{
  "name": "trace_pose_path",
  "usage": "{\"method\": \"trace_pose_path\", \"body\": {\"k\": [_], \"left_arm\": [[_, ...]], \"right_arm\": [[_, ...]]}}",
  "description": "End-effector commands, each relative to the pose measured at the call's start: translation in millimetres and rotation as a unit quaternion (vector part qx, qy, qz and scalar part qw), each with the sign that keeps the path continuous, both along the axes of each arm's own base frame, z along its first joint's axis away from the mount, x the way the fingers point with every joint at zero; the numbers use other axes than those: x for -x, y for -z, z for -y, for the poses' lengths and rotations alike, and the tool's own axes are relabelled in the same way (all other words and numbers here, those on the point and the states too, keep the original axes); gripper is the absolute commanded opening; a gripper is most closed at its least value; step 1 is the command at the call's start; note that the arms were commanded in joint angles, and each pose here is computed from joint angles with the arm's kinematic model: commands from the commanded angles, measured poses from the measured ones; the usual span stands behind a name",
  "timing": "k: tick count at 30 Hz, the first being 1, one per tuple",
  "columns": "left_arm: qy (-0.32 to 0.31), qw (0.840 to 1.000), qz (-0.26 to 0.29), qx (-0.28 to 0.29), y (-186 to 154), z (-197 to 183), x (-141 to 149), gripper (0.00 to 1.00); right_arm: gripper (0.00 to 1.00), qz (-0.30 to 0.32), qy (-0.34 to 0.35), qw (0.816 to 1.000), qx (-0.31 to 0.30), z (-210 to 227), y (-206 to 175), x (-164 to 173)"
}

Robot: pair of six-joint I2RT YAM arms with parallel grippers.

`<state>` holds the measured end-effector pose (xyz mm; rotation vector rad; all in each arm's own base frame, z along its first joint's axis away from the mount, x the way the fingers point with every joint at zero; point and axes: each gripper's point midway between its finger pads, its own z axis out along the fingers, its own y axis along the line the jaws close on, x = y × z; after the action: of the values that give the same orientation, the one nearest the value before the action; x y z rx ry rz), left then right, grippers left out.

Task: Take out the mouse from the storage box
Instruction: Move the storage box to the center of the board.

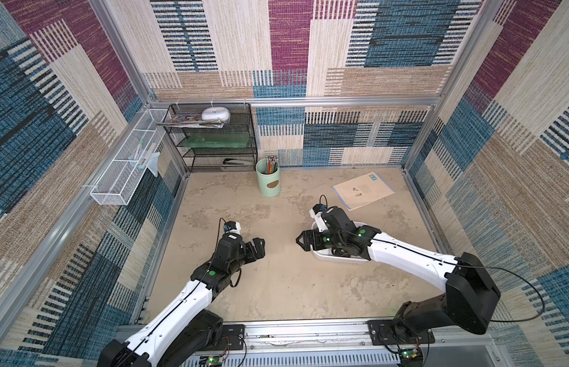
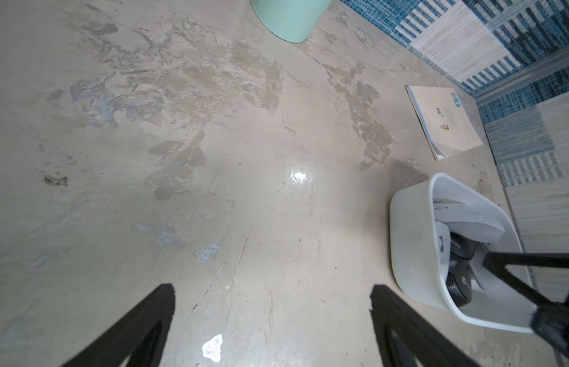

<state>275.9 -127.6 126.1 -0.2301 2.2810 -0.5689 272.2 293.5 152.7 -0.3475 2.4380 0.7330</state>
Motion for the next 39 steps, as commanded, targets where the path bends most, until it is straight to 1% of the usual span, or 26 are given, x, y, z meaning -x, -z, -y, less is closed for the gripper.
{"method": "trace_pose_path", "body": {"k": [1, 5, 9, 12, 14, 17, 22, 26, 33, 39], "left_arm": [[0.063, 0.998, -0.004, -0.007, -8, 31, -2, 1.00], [0.128, 0.991, -0.022, -0.013, -11, 80, -6, 1.00], [0.178, 0.983, -0.035, -0.031, -7, 125, -11, 1.00], [0.204, 0.977, -0.049, -0.050, -1, 152, -14, 1.00], [0.217, 0.973, -0.058, -0.062, 3, 168, -19, 1.00], [0.219, 0.970, -0.063, -0.080, 10, 184, -29, 1.00], [0.196, 0.968, -0.089, -0.133, 27, 187, -51, 0.98], [0.179, 0.966, -0.096, -0.160, 36, 188, -67, 0.97], [0.160, 0.966, -0.128, -0.160, 58, 181, -78, 0.92], [0.134, 0.965, -0.148, -0.170, 70, 159, -81, 0.87]], "right_arm": [[0.96, 0.049, 0.082, 0.993, 0.067, 43, -11, -15], [0.98, 0.089, 0.149, 0.980, 0.100, 86, -26, -21], [0.99, 0.096, 0.212, 0.967, 0.100, 126, -27, -21], [0.99, 0.092, 0.245, 0.961, 0.091, 145, -22, -19], [0.99, 0.087, 0.253, 0.960, 0.086, 151, -17, -16], [0.99, 0.083, 0.264, 0.957, 0.086, 157, -10, -13], [0.99, 0.075, 0.268, 0.957, 0.079, 160, -4, -8], [0.99, 0.072, 0.268, 0.958, 0.076, 160, 0, -7], [0.99, 0.068, 0.267, 0.958, 0.080, 160, 2, -6], [0.99, 0.078, 0.275, 0.954, 0.090, 165, -1, -8]]}}
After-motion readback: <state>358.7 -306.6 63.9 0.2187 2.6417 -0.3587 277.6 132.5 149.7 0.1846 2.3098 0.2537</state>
